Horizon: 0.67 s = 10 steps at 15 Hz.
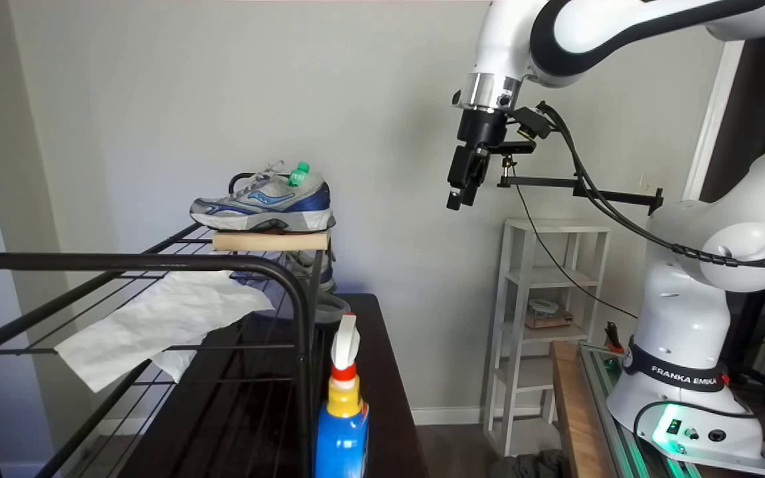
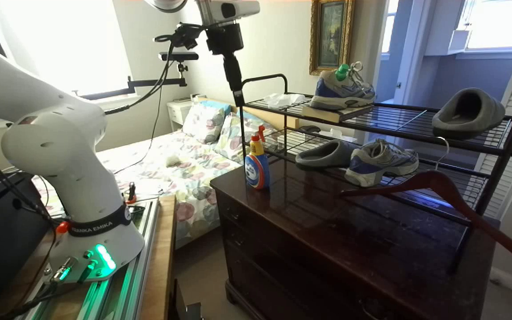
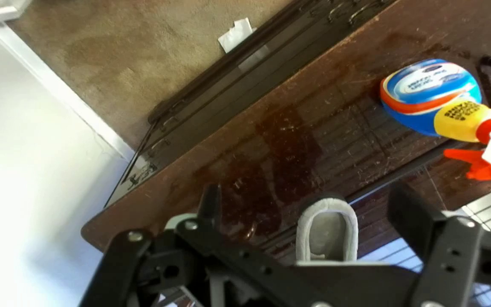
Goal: Move the tissue to the right then move the slipper to the left
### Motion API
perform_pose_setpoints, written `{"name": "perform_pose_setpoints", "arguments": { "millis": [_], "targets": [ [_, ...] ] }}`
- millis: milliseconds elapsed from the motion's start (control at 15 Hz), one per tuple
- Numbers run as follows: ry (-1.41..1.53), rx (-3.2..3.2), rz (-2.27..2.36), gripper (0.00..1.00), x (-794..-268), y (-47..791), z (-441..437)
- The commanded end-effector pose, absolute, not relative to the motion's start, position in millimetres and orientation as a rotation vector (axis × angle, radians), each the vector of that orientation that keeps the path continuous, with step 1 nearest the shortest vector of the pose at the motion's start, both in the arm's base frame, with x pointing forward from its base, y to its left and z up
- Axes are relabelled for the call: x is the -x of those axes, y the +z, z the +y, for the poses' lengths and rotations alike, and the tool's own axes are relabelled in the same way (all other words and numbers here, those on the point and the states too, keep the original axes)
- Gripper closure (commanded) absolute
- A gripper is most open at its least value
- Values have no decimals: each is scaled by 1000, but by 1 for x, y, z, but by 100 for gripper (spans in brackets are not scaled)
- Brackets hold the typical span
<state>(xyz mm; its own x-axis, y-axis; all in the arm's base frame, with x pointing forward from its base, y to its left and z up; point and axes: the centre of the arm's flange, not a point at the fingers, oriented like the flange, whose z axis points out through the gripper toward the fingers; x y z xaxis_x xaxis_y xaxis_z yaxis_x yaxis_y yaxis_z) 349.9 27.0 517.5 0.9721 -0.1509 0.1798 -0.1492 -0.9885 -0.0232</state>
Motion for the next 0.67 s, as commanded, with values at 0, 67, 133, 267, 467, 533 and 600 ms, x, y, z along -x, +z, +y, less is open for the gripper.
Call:
{"name": "perform_pose_setpoints", "arguments": {
  "millis": [0, 67, 133, 267, 467, 533, 600],
  "targets": [
    [-472, 3115, 171, 0, -386, 546, 35],
    [-518, 3104, 143, 0, -397, 556, 41],
    [-556, 3099, 128, 0, -405, 563, 46],
    [-597, 3089, 68, 0, -425, 571, 68],
    [-602, 3055, -86, 0, -459, 576, 119],
    [-595, 3035, -146, 0, -467, 577, 134],
    [-582, 2999, -236, 0, -475, 576, 152]
  ]
}}
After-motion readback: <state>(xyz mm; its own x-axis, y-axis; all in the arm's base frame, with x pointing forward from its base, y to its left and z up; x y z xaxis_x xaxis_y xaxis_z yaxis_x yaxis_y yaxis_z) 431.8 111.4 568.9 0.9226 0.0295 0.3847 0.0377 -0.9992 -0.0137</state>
